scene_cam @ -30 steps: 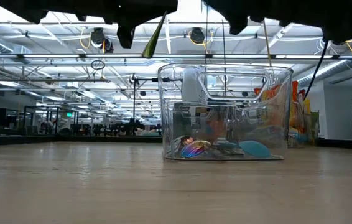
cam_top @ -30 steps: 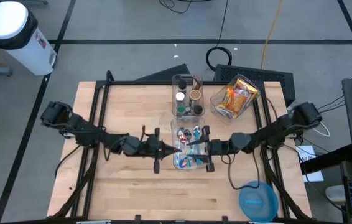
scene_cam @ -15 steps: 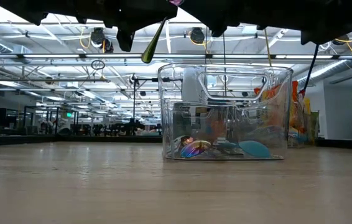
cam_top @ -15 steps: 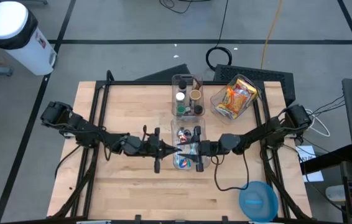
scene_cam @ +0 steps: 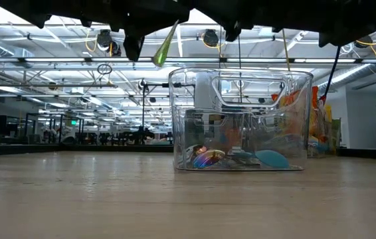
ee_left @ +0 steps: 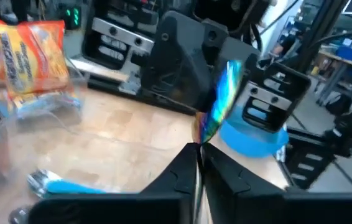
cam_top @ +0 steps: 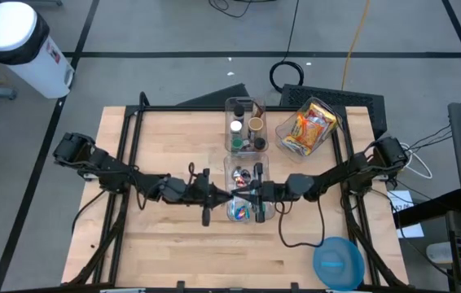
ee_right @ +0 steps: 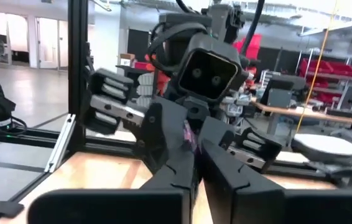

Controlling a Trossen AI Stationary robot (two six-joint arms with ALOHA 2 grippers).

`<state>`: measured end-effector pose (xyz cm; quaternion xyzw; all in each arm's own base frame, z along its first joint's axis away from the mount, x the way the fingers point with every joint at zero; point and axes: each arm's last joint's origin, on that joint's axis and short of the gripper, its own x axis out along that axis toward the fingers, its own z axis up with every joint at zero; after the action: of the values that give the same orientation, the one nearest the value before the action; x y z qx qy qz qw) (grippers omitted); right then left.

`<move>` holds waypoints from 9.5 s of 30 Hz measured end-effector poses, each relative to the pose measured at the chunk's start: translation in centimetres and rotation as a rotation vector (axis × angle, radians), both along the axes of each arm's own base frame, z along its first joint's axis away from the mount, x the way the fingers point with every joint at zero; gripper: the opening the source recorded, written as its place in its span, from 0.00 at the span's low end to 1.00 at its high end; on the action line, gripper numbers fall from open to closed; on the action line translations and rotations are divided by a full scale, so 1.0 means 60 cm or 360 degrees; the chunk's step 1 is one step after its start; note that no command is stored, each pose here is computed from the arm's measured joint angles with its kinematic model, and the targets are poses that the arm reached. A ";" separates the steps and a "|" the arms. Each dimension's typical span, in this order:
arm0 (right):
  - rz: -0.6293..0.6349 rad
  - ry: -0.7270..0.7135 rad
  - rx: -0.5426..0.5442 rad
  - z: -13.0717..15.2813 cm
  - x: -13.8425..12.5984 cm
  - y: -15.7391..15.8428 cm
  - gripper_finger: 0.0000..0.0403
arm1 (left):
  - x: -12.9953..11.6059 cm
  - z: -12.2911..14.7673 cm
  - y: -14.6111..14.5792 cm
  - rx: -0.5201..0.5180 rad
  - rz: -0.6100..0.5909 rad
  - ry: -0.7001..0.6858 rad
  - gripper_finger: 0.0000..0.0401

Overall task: Pick & Place Food Item
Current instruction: Put the rainbow spoon into the bottom transparent bin, then return to Home Position

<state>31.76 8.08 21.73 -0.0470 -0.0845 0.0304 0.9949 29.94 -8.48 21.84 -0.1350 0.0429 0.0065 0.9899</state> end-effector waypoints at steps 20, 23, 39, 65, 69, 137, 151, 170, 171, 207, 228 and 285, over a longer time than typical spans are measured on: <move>-0.0118 0.0585 0.0109 0.006 -0.078 -0.040 0.00 | -0.045 0.038 -0.032 0.0351 -0.0147 0.0041 0.72; -0.0126 0.0663 0.0202 -0.018 -0.079 -0.055 0.00 | -0.043 0.033 -0.031 0.0340 -0.0140 0.0073 0.73; -0.0042 0.0825 0.0387 -0.060 -0.090 -0.074 0.00 | -0.043 0.028 -0.028 0.0331 -0.0134 0.0121 0.73; -0.0067 0.0841 0.0518 -0.094 -0.070 -0.075 0.12 | -0.043 0.024 -0.028 0.0324 -0.0135 0.0156 0.73; -0.0070 0.0842 0.0554 -0.094 -0.070 -0.075 0.26 | -0.043 0.024 -0.028 0.0323 -0.0135 0.0156 0.73; -0.0123 0.0346 0.0371 0.027 -0.335 -0.115 0.53 | -0.361 -0.054 0.101 0.0373 0.0219 -0.0036 0.73; -0.0108 0.0056 0.0277 -0.011 -0.383 -0.122 0.53 | -0.361 -0.054 0.101 0.0373 0.0215 -0.0034 0.73; -0.0156 0.0227 0.0203 -0.077 -0.367 -0.121 0.53 | -0.361 -0.055 0.101 0.0398 0.0206 -0.0018 0.73; -0.0154 0.0228 0.0217 -0.077 -0.367 -0.121 0.53 | -0.361 -0.056 0.101 0.0410 0.0200 -0.0014 0.73; -0.0156 0.0246 0.0224 -0.080 -0.367 -0.121 0.53 | -0.361 -0.057 0.101 0.0828 0.0163 0.0026 0.73; -0.0156 0.0246 0.0223 -0.080 -0.367 -0.121 0.53 | -0.361 -0.056 0.101 0.0828 0.0162 0.0025 0.73; -0.0156 0.0246 0.0223 -0.080 -0.367 -0.121 0.53 | -0.361 -0.057 0.101 0.0828 0.0161 0.0025 0.73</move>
<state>9.76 0.82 16.96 0.0212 -0.0069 -0.0208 0.9995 8.26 -2.42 18.45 0.1222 0.0407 0.0679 0.9893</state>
